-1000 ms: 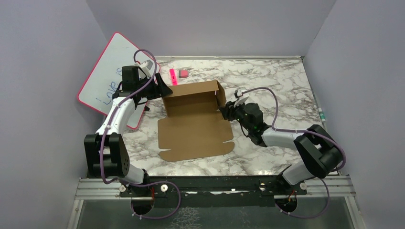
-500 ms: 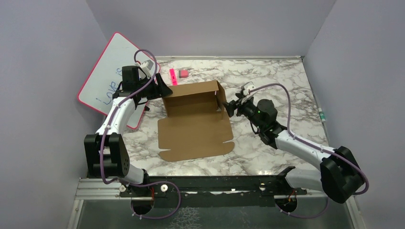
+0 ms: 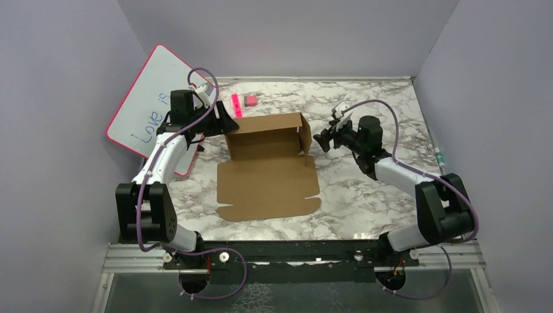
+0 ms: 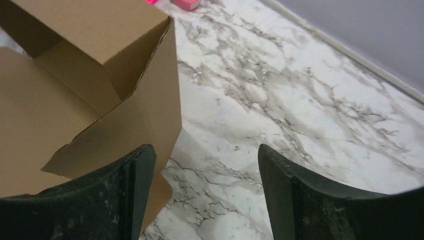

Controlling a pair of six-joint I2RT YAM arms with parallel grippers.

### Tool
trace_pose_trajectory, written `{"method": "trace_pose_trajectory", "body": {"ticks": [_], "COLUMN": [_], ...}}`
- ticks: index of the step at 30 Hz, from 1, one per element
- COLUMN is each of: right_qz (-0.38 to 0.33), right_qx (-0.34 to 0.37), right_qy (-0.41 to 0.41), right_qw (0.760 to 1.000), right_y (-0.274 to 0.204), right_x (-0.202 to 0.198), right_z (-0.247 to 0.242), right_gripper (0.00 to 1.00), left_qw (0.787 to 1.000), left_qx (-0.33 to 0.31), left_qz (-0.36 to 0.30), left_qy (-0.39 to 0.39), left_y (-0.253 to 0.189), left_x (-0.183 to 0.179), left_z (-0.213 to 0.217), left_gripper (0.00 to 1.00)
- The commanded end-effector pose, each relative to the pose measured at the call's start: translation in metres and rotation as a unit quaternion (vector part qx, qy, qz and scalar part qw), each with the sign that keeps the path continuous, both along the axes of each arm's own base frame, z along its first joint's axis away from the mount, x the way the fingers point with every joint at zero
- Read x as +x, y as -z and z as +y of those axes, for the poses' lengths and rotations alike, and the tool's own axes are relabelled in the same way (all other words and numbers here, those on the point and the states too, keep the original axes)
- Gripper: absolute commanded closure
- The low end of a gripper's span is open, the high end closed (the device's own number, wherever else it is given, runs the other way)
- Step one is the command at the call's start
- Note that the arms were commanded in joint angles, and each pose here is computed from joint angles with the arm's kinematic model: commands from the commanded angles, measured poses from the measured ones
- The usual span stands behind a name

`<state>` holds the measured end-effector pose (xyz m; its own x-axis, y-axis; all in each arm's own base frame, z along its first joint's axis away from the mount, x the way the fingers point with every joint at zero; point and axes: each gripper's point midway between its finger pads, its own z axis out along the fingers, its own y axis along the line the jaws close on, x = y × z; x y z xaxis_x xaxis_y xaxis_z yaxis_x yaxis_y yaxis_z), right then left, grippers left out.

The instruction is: Fold the paper box

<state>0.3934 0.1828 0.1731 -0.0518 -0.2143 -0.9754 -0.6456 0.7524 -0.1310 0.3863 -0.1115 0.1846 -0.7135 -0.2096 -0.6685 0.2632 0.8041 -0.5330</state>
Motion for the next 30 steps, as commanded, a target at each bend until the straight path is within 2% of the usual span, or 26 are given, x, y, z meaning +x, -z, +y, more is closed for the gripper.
{"method": "trace_pose_trajectory", "body": {"ticks": [1,10,24,30], "right_qz": [-0.016,0.004,0.004,0.005], "right_qx": [-0.022,-0.005,0.016,0.024], "right_qy": [-0.1,-0.209,-0.26,-0.268], "right_qw": [0.995,0.978,0.965,0.963], "right_y": [0.013,0.026,0.033,0.035], "right_x": [0.0,-0.006,0.01,0.014], "right_z": [0.029,0.06,0.082,0.086], "right_gripper": [0.2,0.23,0.25,0.33], "left_qw": [0.998,0.998,0.992,0.989], "left_qx": [0.007,-0.022,-0.073,-0.083], "left_qz": [0.053,0.054,0.049,0.057], "left_qy": [0.017,0.038,0.085,0.105], "left_y": [0.025,0.019,0.009,0.011], "left_x": [-0.018,-0.021,-0.03,-0.034], "left_z": [-0.004,-0.014,-0.036,-0.045], "left_gripper": [0.36,0.35,0.32,0.32]}}
